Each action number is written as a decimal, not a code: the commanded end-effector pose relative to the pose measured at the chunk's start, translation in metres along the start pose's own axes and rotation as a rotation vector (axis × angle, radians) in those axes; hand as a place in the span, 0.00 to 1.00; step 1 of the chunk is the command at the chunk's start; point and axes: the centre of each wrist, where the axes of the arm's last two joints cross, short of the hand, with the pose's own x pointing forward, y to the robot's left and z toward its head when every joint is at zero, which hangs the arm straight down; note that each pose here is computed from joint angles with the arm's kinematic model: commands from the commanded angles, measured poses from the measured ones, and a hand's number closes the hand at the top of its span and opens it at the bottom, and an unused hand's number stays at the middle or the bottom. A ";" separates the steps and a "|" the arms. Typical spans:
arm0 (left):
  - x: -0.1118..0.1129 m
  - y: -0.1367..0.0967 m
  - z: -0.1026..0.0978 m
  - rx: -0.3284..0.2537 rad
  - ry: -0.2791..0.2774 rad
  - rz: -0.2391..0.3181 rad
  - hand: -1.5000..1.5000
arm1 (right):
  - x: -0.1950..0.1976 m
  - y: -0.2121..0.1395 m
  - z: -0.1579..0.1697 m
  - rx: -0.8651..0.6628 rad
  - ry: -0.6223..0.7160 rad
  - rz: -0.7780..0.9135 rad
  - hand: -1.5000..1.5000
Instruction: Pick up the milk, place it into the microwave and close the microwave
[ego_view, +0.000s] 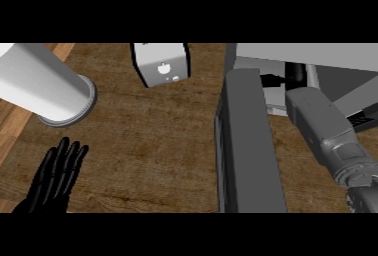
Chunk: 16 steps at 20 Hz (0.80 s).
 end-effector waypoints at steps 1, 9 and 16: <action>0.000 -0.002 -0.003 0.008 -0.017 0.001 0.00 | -0.007 0.009 0.010 0.016 0.000 -0.062 0.00; -0.004 -0.014 -0.007 -0.028 0.006 0.003 0.00 | -0.022 0.003 0.021 0.018 0.010 -0.125 0.00; -0.026 -0.020 -0.018 -0.058 0.059 0.037 0.00 | -0.045 0.015 0.053 0.113 -0.003 -0.244 0.00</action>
